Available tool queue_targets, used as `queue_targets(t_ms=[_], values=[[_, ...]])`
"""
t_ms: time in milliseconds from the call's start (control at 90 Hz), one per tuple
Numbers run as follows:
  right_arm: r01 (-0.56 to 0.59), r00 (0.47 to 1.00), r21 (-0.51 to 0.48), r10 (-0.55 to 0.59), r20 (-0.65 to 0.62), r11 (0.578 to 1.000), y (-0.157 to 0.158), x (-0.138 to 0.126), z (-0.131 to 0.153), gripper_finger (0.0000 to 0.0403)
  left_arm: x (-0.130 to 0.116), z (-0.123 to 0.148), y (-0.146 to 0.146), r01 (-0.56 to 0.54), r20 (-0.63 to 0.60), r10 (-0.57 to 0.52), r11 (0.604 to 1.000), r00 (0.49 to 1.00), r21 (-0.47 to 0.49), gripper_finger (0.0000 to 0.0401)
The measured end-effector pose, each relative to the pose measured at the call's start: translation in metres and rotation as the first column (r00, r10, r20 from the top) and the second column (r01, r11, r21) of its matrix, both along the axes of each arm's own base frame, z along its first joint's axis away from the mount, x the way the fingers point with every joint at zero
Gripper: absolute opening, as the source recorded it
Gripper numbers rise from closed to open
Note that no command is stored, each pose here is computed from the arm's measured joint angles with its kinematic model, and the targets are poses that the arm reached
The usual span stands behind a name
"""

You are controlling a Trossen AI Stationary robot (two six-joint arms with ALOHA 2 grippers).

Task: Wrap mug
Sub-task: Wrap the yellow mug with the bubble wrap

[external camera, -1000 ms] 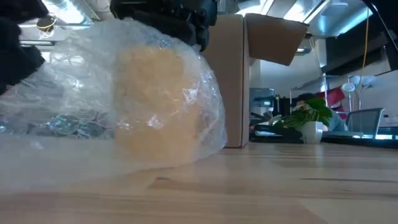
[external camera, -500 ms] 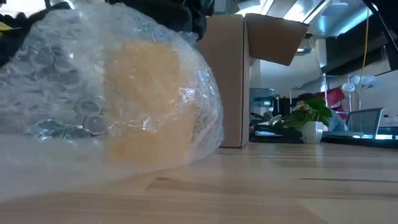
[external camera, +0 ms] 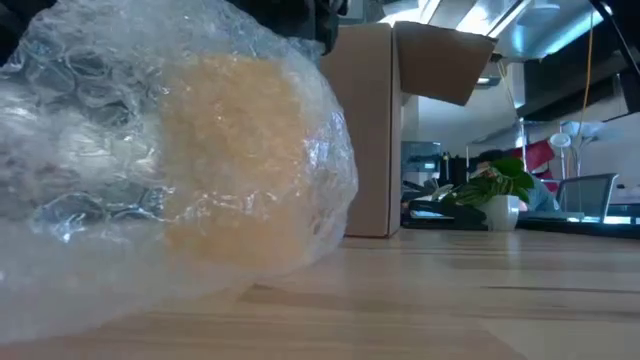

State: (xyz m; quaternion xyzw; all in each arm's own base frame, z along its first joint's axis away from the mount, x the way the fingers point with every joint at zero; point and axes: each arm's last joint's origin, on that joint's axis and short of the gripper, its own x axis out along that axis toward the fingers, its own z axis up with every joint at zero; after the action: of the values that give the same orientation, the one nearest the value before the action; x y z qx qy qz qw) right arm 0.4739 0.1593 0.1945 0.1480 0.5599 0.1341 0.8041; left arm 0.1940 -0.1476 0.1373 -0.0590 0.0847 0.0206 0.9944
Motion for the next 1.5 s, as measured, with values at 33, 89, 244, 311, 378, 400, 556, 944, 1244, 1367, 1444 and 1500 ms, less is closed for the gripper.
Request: queue_targets(t_ms=[33, 89, 244, 311, 378, 400, 556, 944, 1244, 1367, 1444, 1500], values=[[0.0, 1.0, 0.0, 0.0, 0.001, 1.0, 0.0, 0.0, 0.0, 0.0, 0.0, 0.001, -0.001, 0.033, 0.001, -0.033, 0.999, 0.999, -0.005, 0.0023], [0.001, 1.0, 0.0, -0.001, 0.002, 1.0, 0.0, 0.0, 0.001, 0.0, 0.001, 0.002, -0.003, 0.088, 0.008, -0.088, 0.996, 0.996, -0.01, 0.0018], [0.006, 1.0, -0.005, -0.006, 0.004, 1.0, -0.001, 0.0, 0.001, 0.0, 0.006, 0.006, -0.005, 0.187, 0.01, -0.187, 0.982, 0.982, -0.04, 0.0005], [0.006, 1.0, -0.005, -0.006, 0.005, 1.0, -0.001, 0.0, 0.001, 0.0, 0.01, 0.01, -0.007, 0.216, 0.023, -0.215, 0.975, 0.976, -0.047, 0.0001], [0.007, 1.0, -0.004, -0.007, 0.008, 1.0, -0.001, 0.0, 0.002, 0.0, 0.015, 0.015, -0.009, 0.234, 0.034, -0.233, 0.971, 0.972, -0.037, 0.0001], [0.007, 1.0, -0.004, -0.007, 0.009, 1.0, -0.001, 0.0, 0.002, 0.0, 0.017, 0.016, -0.009, 0.237, 0.034, -0.235, 0.971, 0.971, -0.035, 0.0], [0.04, 0.999, 0.008, -0.04, -0.01, 0.999, -0.001, 0.0, 0.002, 0.0, 0.028, 0.016, -0.008, 0.226, -0.042, -0.227, 0.974, 0.973, -0.029, 0.0], [0.072, 0.996, 0.025, -0.071, -0.047, 0.997, 0.007, -0.009, 0.06, 0.0, 0.033, 0.012, -0.008, 0.226, -0.099, -0.23, 0.973, 0.968, -0.053, 0.0], [0.19, 0.974, -0.166, -0.165, 0.152, 0.968, 0.002, -0.006, 0.085, 0.0, 0.033, 0.012, -0.008, 0.225, -0.092, -0.23, 0.973, 0.969, -0.057, 0.0], [0.178, 0.98, -0.175, -0.159, 0.118, 0.968, 0.003, -0.002, 0.071, 0.0, 0.033, 0.014, -0.009, 0.227, -0.079, -0.231, 0.972, 0.97, -0.059, 0.0], [0.161, 0.986, -0.171, -0.149, 0.081, 0.972, 0.005, 0.001, 0.058, 0.0, 0.033, 0.015, -0.009, 0.227, -0.071, -0.231, 0.972, 0.97, -0.06, 0.0], [0.145, 0.989, -0.153, -0.137, 0.057, 0.978, 0.007, 0.003, 0.052, 0.0, 0.033, 0.015, -0.009, 0.224, -0.074, -0.228, 0.973, 0.971, -0.061, 0.0]])
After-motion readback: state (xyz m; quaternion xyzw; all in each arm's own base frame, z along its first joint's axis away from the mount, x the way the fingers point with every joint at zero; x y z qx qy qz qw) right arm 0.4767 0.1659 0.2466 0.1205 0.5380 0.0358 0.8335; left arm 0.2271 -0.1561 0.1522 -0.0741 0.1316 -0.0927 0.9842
